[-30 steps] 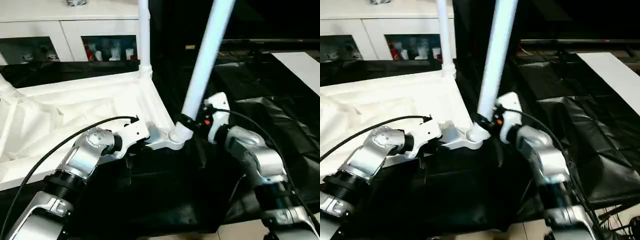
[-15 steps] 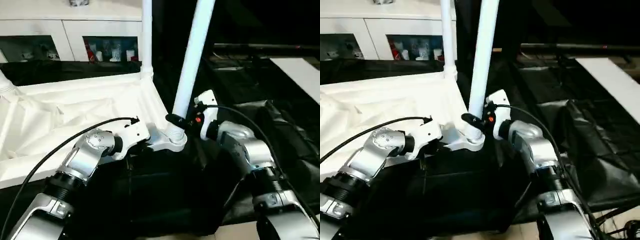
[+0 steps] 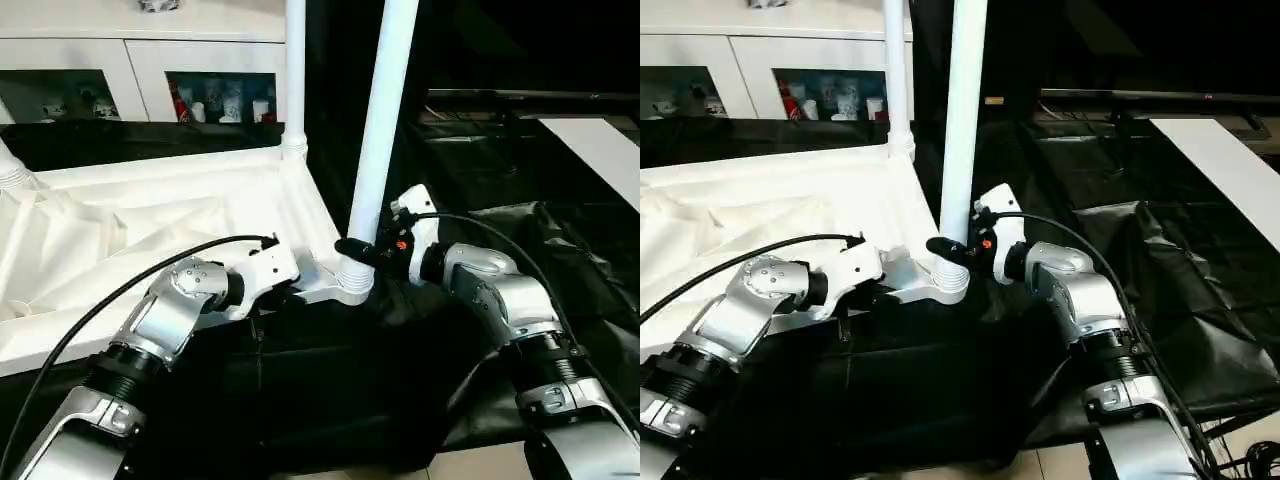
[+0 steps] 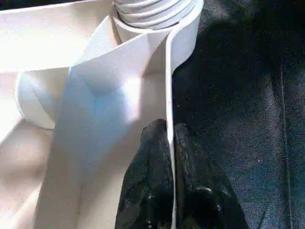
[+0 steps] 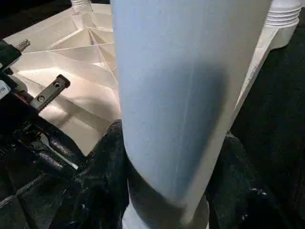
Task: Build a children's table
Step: Insert table leg to table base
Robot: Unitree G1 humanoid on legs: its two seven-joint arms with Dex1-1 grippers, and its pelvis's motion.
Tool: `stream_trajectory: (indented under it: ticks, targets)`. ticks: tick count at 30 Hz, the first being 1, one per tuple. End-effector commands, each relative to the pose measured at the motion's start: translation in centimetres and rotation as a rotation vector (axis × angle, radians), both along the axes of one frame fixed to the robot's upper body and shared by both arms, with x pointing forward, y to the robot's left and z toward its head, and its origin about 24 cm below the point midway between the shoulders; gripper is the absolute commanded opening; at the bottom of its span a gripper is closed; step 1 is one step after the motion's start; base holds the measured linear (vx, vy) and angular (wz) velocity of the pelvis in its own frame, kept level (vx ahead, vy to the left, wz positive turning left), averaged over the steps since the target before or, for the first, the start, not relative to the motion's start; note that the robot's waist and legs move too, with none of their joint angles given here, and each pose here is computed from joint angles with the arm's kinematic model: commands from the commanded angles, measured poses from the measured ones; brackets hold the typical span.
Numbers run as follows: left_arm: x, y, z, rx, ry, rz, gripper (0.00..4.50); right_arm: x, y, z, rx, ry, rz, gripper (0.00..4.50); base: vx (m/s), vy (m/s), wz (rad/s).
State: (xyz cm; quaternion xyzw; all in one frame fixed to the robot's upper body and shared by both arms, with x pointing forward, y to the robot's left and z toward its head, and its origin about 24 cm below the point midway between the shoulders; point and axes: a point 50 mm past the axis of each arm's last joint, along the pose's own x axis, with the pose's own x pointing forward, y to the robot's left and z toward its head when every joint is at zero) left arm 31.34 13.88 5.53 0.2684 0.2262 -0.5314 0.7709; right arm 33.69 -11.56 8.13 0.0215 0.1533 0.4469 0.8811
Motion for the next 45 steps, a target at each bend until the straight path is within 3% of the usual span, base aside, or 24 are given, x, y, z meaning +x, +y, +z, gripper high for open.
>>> stream_trajectory:
  ticks: [1,10,22,24,28,32,39,45]
  targets:
    - [-1.1,-0.2,-1.9,0.014,0.091,-0.041,0.0,0.1,-0.3,-0.2,-0.034,0.013,-0.001,1.86,0.0,0.0,0.0]
    - [-0.9,-0.4,-1.6,0.005,0.096,-0.062,0.0,0.5,-1.1,-2.0,0.07,0.067,-0.119,1.86,0.0,0.0,0.0]
    - [-0.4,-0.6,-1.2,-0.012,0.072,-0.041,0.0,-1.2,-2.4,-4.4,0.212,0.072,-0.222,1.86,0.0,0.0,0.0]
    - [-0.3,-0.6,-1.2,-0.012,0.071,-0.041,0.0,-1.3,-2.4,-4.5,0.211,0.061,-0.227,1.86,0.0,0.0,0.0]
    - [-0.1,-0.5,-1.1,-0.003,0.06,-0.044,0.0,-2.8,-1.6,-5.6,0.098,-0.012,-0.154,1.86,0.0,0.0,0.0]
    - [-0.1,-0.4,-1.0,-0.001,0.058,-0.048,0.0,-3.4,-1.0,-5.7,0.062,-0.028,-0.094,1.86,0.0,0.0,0.0]
    - [-0.3,-0.5,-1.1,-0.001,0.065,-0.064,0.0,-3.3,-0.9,-5.5,0.042,-0.019,-0.065,1.86,0.0,0.0,0.0]
    - [-1.0,-0.5,-1.1,0.013,0.069,-0.155,0.0,-3.2,-0.6,-5.8,-0.05,0.057,0.091,1.86,0.0,0.0,0.0]
